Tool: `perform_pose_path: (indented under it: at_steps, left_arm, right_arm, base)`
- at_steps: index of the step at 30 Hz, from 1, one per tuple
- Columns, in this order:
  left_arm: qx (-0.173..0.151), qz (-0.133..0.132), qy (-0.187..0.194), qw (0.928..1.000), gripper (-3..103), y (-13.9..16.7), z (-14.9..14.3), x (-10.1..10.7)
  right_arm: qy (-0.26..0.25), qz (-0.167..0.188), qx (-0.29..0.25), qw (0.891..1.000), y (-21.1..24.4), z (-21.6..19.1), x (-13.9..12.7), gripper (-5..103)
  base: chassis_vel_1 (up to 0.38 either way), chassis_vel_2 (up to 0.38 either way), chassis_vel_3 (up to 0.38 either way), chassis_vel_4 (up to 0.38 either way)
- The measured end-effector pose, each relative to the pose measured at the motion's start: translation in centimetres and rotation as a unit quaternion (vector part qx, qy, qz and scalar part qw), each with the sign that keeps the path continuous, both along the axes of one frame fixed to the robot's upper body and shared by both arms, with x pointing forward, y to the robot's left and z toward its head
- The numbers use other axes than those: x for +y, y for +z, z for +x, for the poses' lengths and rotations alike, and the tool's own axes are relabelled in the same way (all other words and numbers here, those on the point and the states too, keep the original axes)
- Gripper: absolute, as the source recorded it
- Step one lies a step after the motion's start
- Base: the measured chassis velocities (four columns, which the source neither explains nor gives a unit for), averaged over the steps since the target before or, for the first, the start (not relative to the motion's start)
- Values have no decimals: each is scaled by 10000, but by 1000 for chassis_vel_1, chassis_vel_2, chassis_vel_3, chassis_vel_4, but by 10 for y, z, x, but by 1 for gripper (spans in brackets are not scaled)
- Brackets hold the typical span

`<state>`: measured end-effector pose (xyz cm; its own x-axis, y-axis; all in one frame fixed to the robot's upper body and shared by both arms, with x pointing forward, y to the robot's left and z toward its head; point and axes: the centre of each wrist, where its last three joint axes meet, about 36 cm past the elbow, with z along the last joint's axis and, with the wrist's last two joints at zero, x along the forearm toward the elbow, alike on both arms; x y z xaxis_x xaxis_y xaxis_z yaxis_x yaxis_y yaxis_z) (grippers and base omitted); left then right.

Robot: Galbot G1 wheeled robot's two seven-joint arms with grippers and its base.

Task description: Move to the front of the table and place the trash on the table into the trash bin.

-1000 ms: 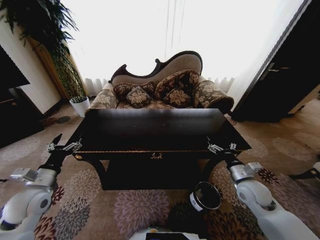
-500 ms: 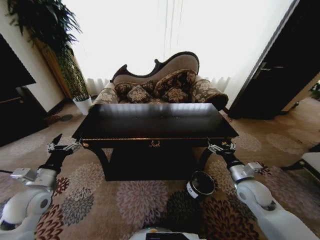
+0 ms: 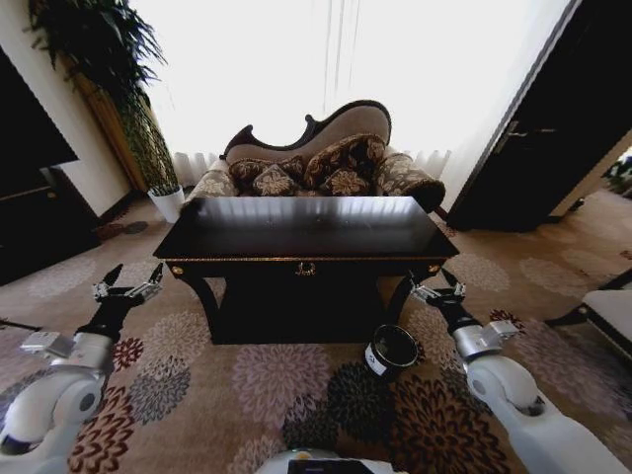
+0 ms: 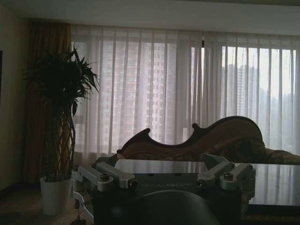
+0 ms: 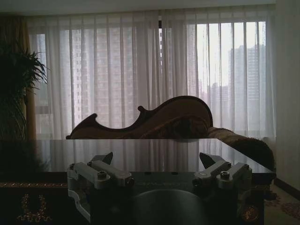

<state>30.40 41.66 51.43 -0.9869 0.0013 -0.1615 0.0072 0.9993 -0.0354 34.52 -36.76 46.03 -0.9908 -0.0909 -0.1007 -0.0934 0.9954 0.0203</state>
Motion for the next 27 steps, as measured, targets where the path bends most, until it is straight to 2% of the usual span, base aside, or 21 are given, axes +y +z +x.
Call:
perform_pose_path:
  at_steps: [27]
  left_arm:
    - [0,0,0,10000,100,0,0,0]
  right_arm:
    - [0,0,0,10000,0,0,0,100]
  base:
    - [136,-141,-139,137]
